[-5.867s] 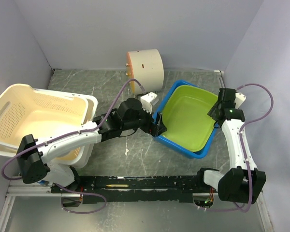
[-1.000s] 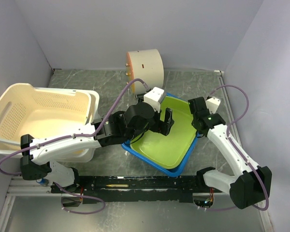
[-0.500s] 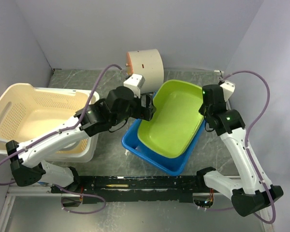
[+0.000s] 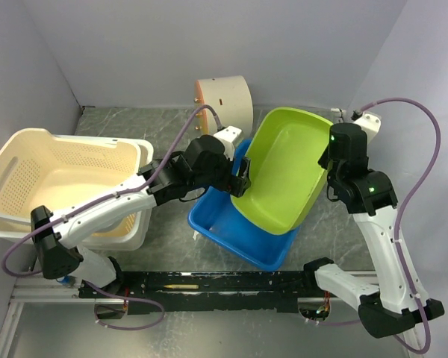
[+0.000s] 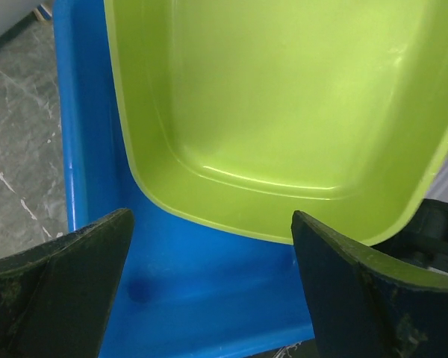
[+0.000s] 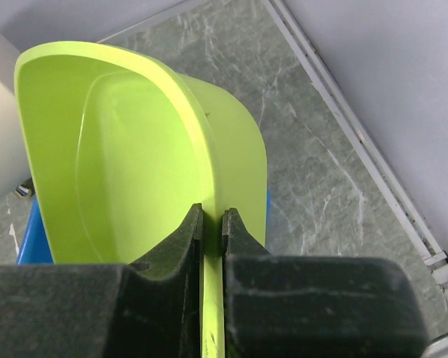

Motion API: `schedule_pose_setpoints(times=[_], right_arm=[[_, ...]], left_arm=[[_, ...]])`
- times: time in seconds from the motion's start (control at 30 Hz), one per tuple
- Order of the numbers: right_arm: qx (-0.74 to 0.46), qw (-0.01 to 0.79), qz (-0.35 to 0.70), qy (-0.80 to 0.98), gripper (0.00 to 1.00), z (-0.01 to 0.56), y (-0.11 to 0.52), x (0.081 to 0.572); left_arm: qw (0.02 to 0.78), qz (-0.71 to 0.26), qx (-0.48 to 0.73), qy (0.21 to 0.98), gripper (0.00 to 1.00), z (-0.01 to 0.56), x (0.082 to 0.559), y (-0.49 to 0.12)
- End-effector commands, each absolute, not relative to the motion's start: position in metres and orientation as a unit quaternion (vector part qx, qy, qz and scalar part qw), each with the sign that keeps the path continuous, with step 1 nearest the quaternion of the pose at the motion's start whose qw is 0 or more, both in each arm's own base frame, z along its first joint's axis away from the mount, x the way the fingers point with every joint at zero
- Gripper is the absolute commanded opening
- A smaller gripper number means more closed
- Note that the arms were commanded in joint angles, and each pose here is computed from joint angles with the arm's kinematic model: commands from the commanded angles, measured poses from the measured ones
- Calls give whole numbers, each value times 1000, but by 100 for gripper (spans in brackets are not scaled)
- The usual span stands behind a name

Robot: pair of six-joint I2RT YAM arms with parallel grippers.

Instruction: Turn the large container upside down

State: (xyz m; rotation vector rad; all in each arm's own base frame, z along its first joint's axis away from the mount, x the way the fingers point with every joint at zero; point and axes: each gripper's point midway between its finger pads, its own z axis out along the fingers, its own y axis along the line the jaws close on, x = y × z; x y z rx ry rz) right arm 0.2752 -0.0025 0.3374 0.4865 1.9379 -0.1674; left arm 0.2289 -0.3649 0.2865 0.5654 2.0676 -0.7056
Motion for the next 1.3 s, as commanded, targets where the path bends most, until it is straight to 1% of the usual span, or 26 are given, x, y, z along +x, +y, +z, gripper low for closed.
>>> schedule_pose_setpoints(times=[0.0, 0.1, 0.2, 0.27, 0.4, 0.47, 0.57, 0.7, 0.93, 1.1, 1.27], right_arm=[[205, 581, -45, 786, 0, 371, -3, 272], [183, 596, -11, 781, 0, 376, 7, 270], [151, 618, 30, 771, 0, 386, 21, 268], [131, 632, 57, 762, 0, 395, 30, 267], [96, 654, 87, 746, 0, 410, 41, 262], [75, 665, 103, 736, 0, 418, 48, 260], [56, 675, 121, 725, 0, 427, 55, 256], [52, 676, 132, 723, 0, 427, 59, 257], [41, 671, 155, 724, 0, 422, 70, 260], [41, 660, 164, 732, 0, 413, 74, 261], [46, 658, 167, 732, 0, 413, 74, 260]], left_arm=[[426, -299, 240, 819, 99, 288, 240, -372], [435, -313, 236, 811, 99, 288, 249, -374], [436, -327, 255, 799, 99, 295, 247, -379], [440, -318, 264, 797, 99, 298, 248, -376], [486, -278, 266, 785, 98, 305, 258, -356], [508, -273, 254, 776, 100, 313, 258, -345], [523, -270, 229, 776, 100, 329, 255, -327], [519, -266, 214, 784, 99, 334, 252, -316], [514, -242, 213, 795, 100, 303, 267, -314], [497, -251, 213, 803, 100, 287, 280, -320], [504, -252, 210, 799, 97, 277, 287, -324]])
